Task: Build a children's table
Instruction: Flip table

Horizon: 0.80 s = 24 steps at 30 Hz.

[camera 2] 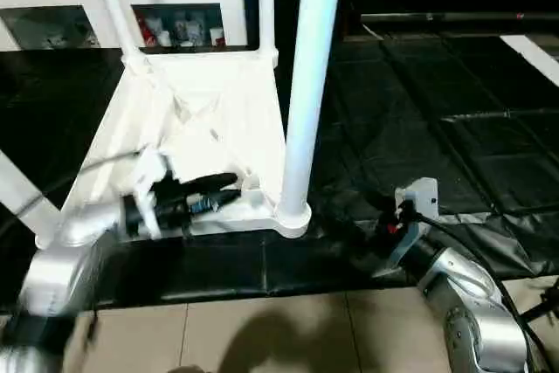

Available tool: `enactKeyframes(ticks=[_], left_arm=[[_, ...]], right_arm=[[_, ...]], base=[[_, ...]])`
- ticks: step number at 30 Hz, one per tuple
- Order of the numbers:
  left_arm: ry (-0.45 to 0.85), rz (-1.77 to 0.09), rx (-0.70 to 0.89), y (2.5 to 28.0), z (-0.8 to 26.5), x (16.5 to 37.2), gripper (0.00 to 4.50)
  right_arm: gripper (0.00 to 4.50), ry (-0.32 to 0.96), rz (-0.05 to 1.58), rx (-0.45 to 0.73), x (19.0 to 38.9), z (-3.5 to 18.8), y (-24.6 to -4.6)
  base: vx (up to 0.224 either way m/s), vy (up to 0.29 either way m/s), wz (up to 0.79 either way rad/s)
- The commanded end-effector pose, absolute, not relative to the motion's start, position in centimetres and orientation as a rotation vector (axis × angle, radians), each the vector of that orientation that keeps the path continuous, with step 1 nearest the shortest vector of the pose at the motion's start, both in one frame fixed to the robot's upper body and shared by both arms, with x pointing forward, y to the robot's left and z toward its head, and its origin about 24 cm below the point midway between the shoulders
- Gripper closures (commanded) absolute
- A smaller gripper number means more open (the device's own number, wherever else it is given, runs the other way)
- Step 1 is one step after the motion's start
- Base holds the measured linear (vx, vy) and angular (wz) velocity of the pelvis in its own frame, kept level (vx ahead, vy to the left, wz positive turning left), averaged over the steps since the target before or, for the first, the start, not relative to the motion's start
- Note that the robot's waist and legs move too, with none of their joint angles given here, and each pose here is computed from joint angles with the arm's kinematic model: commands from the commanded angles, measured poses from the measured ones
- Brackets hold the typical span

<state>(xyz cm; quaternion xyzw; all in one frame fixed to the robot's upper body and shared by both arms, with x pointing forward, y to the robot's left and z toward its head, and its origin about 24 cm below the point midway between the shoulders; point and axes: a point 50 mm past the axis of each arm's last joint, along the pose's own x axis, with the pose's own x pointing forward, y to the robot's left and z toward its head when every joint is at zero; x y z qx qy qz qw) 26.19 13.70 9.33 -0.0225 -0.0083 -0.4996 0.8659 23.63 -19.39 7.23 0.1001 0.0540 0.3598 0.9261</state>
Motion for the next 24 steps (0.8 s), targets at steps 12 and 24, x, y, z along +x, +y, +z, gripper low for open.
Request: enactKeyframes(ticks=[12,24], left_arm=[[0.579,-0.967,0.119,23.0,8.0,18.2,1.83],[0.636,-0.553,0.294,30.1,10.7,18.2,0.95]], right_arm=[[0.00,0.255,1.202,0.270,22.5,7.0,-16.2],[0.00,0.187,1.122,0.238,26.4,6.5,-13.6]], base=[[0.000,0.000,0.00],[0.000,0.000,0.00]])
